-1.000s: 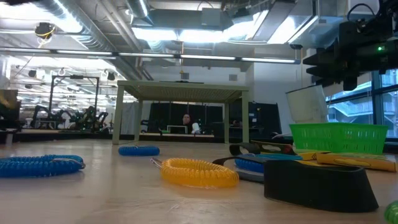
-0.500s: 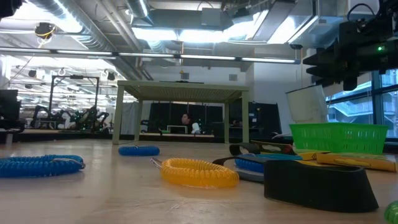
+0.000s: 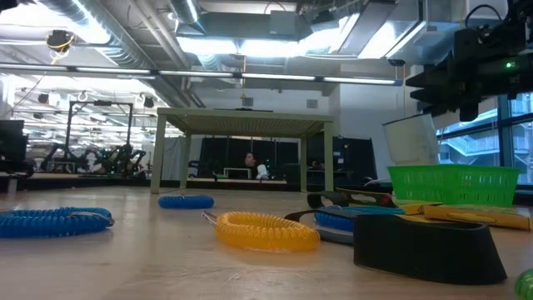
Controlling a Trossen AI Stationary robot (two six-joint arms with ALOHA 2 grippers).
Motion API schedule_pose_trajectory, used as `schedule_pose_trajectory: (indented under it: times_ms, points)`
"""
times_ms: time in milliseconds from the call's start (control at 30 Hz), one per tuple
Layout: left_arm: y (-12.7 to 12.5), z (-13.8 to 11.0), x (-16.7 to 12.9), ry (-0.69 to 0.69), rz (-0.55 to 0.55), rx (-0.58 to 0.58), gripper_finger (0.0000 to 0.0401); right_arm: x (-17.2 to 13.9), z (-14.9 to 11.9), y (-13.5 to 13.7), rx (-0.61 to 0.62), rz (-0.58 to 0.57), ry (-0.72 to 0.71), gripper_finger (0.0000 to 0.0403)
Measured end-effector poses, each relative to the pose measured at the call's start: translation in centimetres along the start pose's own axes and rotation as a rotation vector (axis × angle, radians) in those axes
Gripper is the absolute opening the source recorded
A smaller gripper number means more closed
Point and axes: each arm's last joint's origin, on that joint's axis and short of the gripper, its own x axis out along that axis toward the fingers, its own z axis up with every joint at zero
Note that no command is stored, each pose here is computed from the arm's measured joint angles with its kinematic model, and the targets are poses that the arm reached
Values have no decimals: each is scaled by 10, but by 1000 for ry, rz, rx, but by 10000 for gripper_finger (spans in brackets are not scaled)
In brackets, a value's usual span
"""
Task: Pick & Place Office Desk Supplies
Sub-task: Put the yellow rubber band into the red bin
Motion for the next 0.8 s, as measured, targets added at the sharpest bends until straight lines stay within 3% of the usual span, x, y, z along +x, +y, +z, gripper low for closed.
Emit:
schedule_pose_trajectory:
  times_ms: [333, 600, 800]
  points:
    - [8, 1, 7, -82, 190, -6, 3, 0, 0, 0, 0, 0, 0, 194]
    - [-1, 1, 11, -84, 132, -79, 6, 0, 0, 0, 0, 0, 0, 194]
    - [-10, 1, 12, -80, 42, -105, 43, 0, 0, 0, 0, 0, 0, 194]
